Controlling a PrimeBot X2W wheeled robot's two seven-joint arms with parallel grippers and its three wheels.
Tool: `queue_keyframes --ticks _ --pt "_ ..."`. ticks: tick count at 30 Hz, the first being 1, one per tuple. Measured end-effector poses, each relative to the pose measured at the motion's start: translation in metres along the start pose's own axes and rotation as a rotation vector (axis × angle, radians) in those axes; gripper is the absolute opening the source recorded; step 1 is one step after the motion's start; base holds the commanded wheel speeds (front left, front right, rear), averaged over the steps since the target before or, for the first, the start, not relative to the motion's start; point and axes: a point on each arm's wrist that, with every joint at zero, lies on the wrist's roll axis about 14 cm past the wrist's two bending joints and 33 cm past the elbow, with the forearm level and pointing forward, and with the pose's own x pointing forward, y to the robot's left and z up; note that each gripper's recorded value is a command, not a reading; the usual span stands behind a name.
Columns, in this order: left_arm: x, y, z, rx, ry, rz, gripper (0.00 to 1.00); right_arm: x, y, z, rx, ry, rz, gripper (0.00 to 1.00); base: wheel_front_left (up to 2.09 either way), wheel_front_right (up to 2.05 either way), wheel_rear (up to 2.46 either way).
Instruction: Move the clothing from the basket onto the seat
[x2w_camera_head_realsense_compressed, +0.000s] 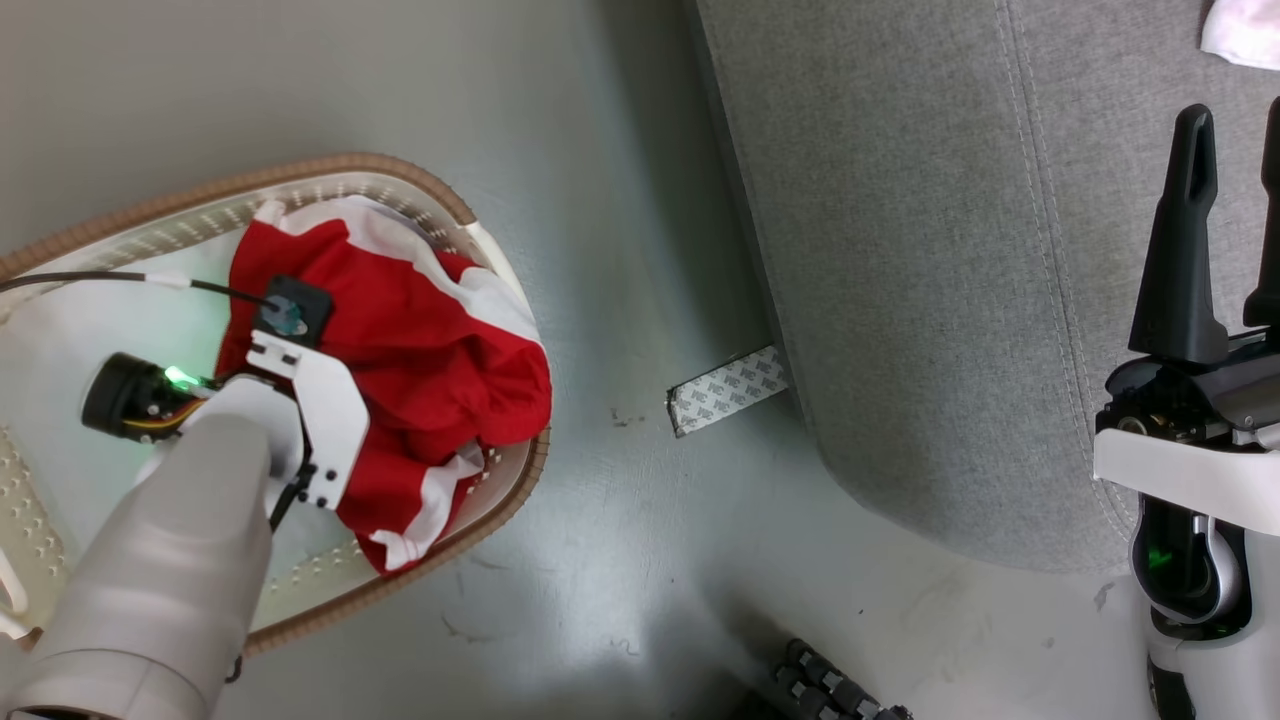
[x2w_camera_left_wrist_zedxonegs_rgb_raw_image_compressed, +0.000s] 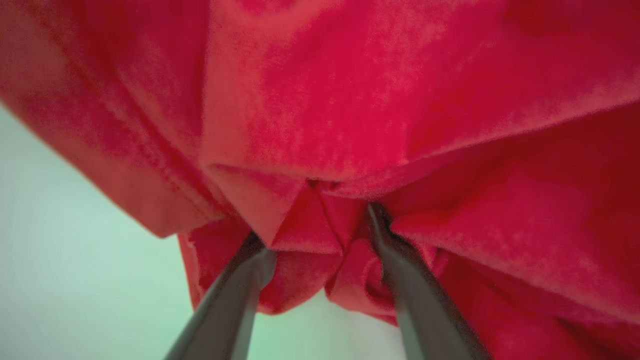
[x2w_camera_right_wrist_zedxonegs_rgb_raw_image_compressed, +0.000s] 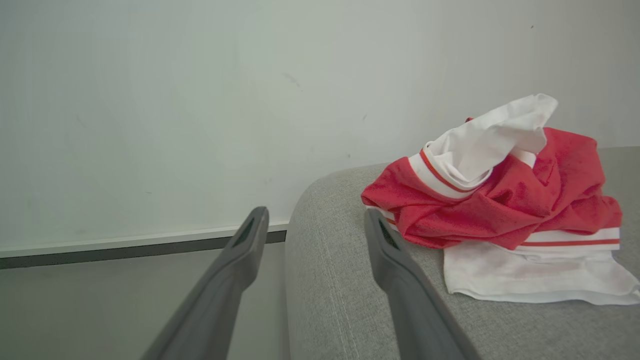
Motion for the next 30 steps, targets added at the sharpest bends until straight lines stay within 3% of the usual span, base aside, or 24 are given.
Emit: queue_keyframes --ticks 1,16,30 --pt "0.000 -0.001 0.000 0.003 0.004 -0.001 0.00 -0.001 0.000 0.000 0.000 0.000 -0.002 1.00 0.00 0.00 0.00" --pt "-0.023 -0.003 0.022 -0.049 -0.114 0.011 0.00 -0.002 0.005 0.031 0.009 -0.061 0.019 1.00 0.00 0.00 0.00" --pt "-0.118 -0.061 0.089 -0.077 -0.426 0.008 0.00 -0.035 0.009 0.106 -0.031 -0.220 0.034 1.00 0.00 0.00 0.00"
